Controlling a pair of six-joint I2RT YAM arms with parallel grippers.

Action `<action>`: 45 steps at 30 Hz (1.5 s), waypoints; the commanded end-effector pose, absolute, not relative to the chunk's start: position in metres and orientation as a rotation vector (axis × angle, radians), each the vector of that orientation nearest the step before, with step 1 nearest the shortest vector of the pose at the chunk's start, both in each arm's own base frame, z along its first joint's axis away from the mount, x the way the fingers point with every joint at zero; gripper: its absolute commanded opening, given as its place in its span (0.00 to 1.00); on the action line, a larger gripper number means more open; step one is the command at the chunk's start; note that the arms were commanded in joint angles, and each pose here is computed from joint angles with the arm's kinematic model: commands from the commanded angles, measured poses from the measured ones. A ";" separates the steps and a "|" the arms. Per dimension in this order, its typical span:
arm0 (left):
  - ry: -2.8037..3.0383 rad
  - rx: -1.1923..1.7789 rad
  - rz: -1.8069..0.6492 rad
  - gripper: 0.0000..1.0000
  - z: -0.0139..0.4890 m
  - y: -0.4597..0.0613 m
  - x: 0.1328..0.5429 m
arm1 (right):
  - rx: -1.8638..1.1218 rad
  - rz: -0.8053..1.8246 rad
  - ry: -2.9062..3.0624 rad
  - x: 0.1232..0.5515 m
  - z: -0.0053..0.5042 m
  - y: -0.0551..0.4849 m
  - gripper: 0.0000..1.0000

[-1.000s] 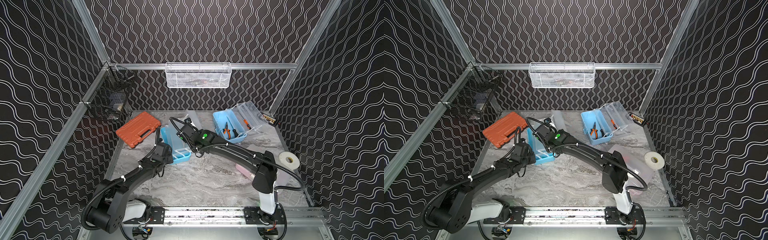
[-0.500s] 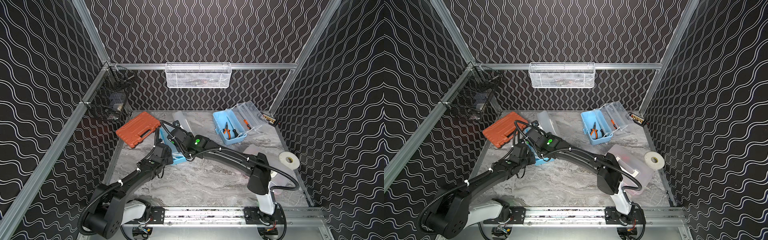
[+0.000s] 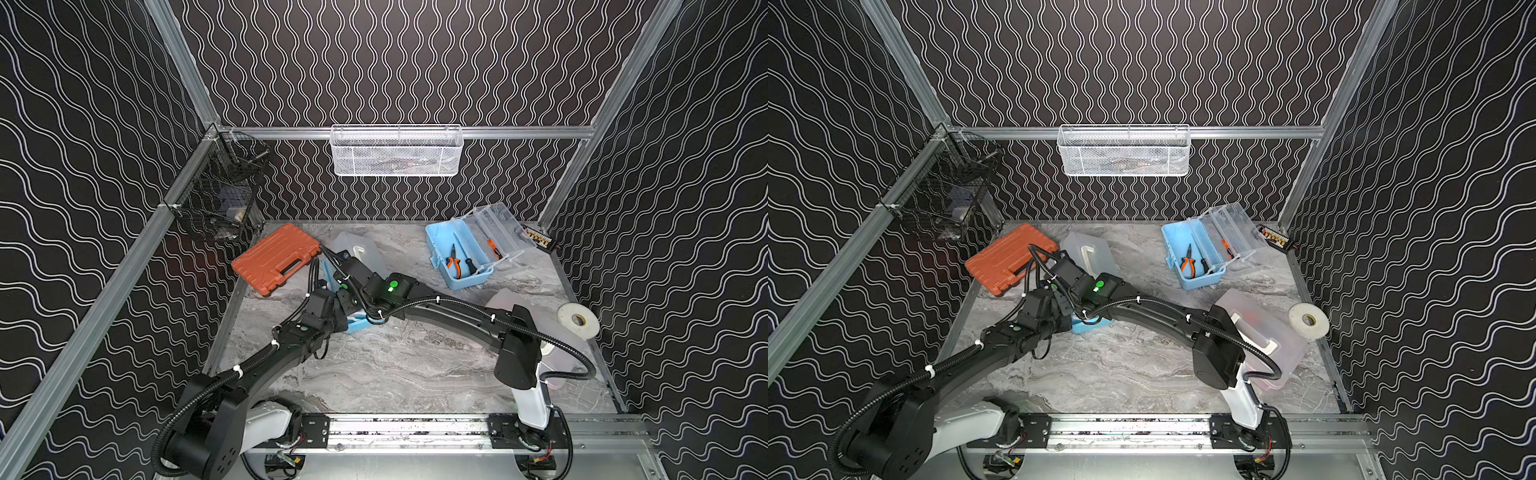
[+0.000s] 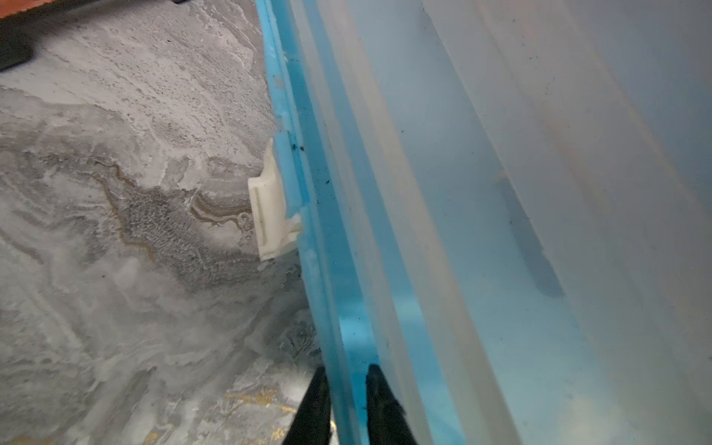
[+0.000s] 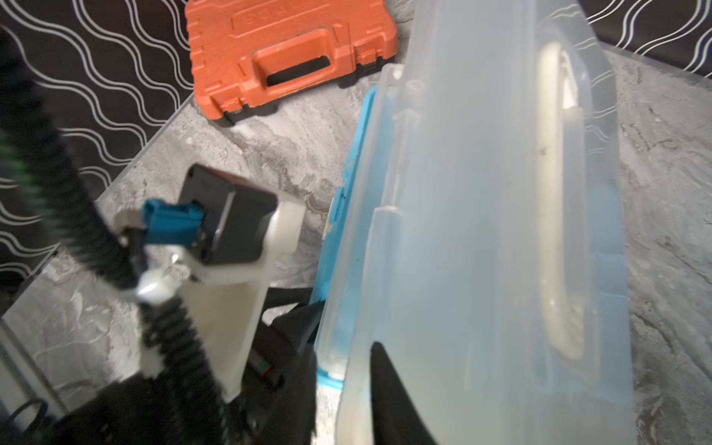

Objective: Close toolboxes
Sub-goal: Close the toolbox lid, then move the toolbox to the center of the board.

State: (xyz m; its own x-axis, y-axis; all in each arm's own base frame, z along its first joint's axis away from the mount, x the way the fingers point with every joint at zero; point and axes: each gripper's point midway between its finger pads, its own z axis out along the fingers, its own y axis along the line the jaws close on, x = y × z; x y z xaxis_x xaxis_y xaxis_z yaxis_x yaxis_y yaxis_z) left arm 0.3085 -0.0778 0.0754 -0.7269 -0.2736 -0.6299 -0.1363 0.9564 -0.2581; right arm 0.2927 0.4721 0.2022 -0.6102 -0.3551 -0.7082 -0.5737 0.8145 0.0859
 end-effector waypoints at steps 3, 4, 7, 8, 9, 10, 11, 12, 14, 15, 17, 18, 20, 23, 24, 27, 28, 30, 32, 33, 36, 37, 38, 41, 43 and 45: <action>2.446 -0.264 -0.184 0.22 0.066 -0.070 0.295 | -0.689 0.409 2.300 0.281 0.222 0.453 0.40; 2.446 -0.265 -0.180 0.22 0.066 -0.069 0.295 | -0.685 0.432 2.285 0.279 0.229 0.453 0.42; 2.445 -0.269 -0.180 0.22 0.067 -0.069 0.294 | -0.682 0.506 2.242 0.274 0.249 0.452 0.46; 2.444 -0.268 -0.182 0.22 0.067 -0.069 0.295 | -0.686 0.532 2.231 0.271 0.254 0.452 0.47; 2.442 -0.269 -0.184 0.22 0.068 -0.069 0.295 | -0.693 0.565 2.219 0.268 0.259 0.453 0.48; 2.444 -0.271 -0.179 0.22 0.067 -0.068 0.295 | -0.687 0.576 2.210 0.267 0.264 0.452 0.49; 2.446 -0.271 -0.176 0.22 0.068 -0.068 0.294 | -0.681 0.577 2.205 0.267 0.267 0.450 0.50; 2.445 -0.271 -0.176 0.22 0.069 -0.068 0.294 | -0.671 0.571 2.201 0.267 0.269 0.446 0.52; 2.439 -0.274 -0.173 0.24 0.073 -0.067 0.294 | -0.646 0.538 2.198 0.270 0.269 0.438 0.56; 2.438 -0.274 -0.169 0.28 0.076 -0.066 0.294 | -0.633 0.517 2.198 0.272 0.268 0.433 0.57; 2.434 -0.278 -0.151 0.36 0.083 -0.063 0.293 | -0.596 0.487 2.217 0.279 0.262 0.423 0.61; 2.435 -0.283 -0.137 0.41 0.086 -0.061 0.291 | -0.582 0.479 2.238 0.283 0.256 0.418 0.63; 2.429 -0.293 -0.115 0.49 0.093 -0.057 0.289 | -0.559 0.477 2.267 0.288 0.248 0.410 0.66; 2.415 -0.325 -0.072 0.61 0.103 -0.048 0.284 | -0.539 0.479 2.285 0.294 0.241 0.400 0.69; 2.406 -0.332 -0.067 0.64 0.108 -0.046 0.283 | -0.533 0.478 2.293 0.296 0.238 0.396 0.71; 2.381 -0.349 -0.061 0.79 0.120 -0.042 0.280 | -0.529 0.480 2.315 0.299 0.232 0.389 0.74; 2.371 -0.353 -0.059 0.84 0.124 -0.041 0.279 | -0.534 0.478 2.318 0.299 0.229 0.388 0.75; 2.365 -0.362 -0.050 0.99 0.128 -0.039 0.277 | -0.542 0.461 2.320 0.300 0.225 0.385 0.80; 2.357 -0.365 -0.043 0.99 0.131 -0.037 0.277 | -0.553 0.450 2.330 0.298 0.219 0.384 0.82; 2.352 -0.370 -0.044 0.99 0.132 -0.037 0.278 | -0.558 0.439 2.340 0.298 0.214 0.383 0.84; 2.336 -0.384 -0.074 0.99 0.137 -0.040 0.282 | -0.552 0.421 2.365 0.300 0.203 0.382 0.86; 2.336 -0.385 -0.085 0.99 0.138 -0.042 0.283 | -0.545 0.419 2.372 0.302 0.200 0.381 0.86; 2.338 -0.384 -0.096 0.99 0.138 -0.044 0.283 | -0.541 0.420 2.379 0.303 0.197 0.381 0.86; 2.333 -0.389 -0.093 0.99 0.137 -0.043 0.284 | -0.527 0.427 2.389 0.311 0.193 0.381 0.87; 2.319 -0.391 -0.087 0.99 0.139 -0.041 0.285 | -0.528 0.427 2.398 0.318 0.190 0.383 0.89; 2.301 -0.407 -0.071 0.99 0.141 -0.038 0.287 | -0.542 0.425 2.403 0.324 0.186 0.389 0.93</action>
